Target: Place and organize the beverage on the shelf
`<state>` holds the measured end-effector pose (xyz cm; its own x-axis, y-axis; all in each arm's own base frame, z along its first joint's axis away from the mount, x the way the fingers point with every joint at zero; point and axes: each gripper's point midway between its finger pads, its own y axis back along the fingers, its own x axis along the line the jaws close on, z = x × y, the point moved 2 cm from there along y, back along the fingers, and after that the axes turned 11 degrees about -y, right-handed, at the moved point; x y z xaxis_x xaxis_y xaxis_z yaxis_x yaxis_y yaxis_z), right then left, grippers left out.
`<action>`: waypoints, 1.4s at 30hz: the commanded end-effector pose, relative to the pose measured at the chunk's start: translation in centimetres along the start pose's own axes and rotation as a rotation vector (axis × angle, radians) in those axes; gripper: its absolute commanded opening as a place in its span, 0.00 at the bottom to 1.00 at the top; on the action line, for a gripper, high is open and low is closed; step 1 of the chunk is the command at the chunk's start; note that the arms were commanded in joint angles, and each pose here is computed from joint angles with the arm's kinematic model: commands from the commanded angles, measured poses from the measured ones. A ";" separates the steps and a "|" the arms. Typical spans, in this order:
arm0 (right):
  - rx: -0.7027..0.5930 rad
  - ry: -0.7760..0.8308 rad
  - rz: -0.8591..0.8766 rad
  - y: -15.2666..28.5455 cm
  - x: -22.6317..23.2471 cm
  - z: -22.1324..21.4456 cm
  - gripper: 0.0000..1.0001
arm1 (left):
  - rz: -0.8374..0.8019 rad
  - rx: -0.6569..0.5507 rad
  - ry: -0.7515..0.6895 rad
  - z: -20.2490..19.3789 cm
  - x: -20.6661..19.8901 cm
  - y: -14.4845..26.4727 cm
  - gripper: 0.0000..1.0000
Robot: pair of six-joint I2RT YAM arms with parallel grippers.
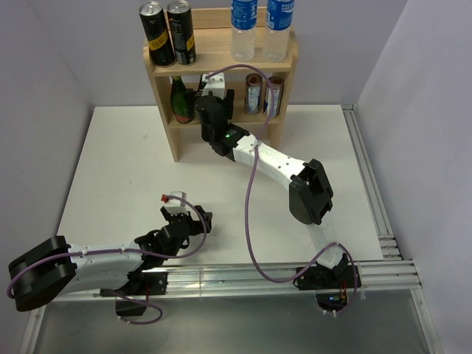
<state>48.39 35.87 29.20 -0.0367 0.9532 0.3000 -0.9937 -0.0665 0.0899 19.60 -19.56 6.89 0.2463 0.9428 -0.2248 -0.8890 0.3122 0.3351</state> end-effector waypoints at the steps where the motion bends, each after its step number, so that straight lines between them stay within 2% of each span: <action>1: -0.045 -0.051 -0.006 -0.8 -0.6 1.5 1.00 | -0.005 -0.036 0.016 0.7 -0.2 0.0 0.98; 18: -0.017 -0.063 0.014 0.6 -1.4 0.8 1.00 | -0.009 -0.040 0.023 1.0 -0.3 0.1 0.98; 23: 0.003 -0.076 0.109 2.1 -0.6 0.9 1.00 | -0.009 -0.044 0.026 1.3 -0.3 0.2 0.98; 30: 0.053 -0.062 0.156 4.1 -0.6 -0.7 1.00 | -0.013 -0.050 0.035 1.7 -0.4 0.4 0.98; 37: 0.059 -0.066 0.165 9.3 -1.4 -0.7 1.00 | -0.009 -0.048 0.031 2.5 -0.7 0.6 0.98; 39: 0.096 -0.040 0.161 11.5 -1.8 -2.5 1.00 | -0.013 -0.051 0.041 3.2 -1.1 0.8 0.98; 40: 0.074 -0.059 0.134 12.9 -2.5 -1.4 1.00 | 0.001 -0.032 0.021 3.6 -1.1 1.0 0.97; 42: 0.111 -0.080 0.146 17.0 -3.4 -2.2 1.00 | -0.006 -0.044 0.038 5.1 -1.6 1.8 0.97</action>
<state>35.45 34.07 24.71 -0.1944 0.9335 0.3014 -0.9464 -0.2592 0.1924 19.30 -19.32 9.00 0.2477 0.9420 -0.2265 -0.8897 0.3138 0.3317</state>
